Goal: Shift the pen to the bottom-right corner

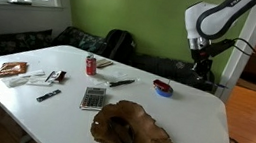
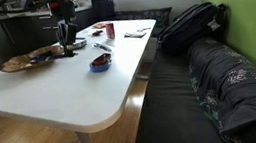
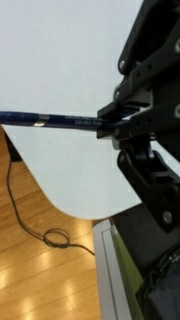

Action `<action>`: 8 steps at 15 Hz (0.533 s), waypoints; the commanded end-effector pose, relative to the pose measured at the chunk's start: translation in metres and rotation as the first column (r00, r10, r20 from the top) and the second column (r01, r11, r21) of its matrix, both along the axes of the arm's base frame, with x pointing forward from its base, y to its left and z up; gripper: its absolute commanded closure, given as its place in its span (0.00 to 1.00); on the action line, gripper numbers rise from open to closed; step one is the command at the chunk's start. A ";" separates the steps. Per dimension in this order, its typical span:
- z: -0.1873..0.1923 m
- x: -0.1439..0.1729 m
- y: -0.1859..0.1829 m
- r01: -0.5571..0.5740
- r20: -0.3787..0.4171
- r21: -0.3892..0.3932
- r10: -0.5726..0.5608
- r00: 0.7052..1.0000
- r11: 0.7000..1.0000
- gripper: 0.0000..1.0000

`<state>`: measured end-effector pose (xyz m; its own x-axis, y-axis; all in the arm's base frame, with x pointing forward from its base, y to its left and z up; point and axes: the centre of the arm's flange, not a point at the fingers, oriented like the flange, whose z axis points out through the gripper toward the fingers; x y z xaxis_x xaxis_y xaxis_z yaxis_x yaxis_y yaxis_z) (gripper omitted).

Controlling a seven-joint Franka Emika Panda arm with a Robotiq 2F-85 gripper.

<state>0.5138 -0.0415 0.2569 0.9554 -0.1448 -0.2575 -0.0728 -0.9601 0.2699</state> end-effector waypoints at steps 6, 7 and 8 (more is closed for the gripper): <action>-0.046 -0.005 -0.035 -0.199 -0.013 0.221 0.207 0.978 0.955 0.96; -0.047 -0.004 -0.047 -0.194 -0.020 0.217 0.203 0.979 0.957 0.96; -0.047 -0.004 -0.055 -0.182 -0.024 0.223 0.192 0.981 0.958 0.96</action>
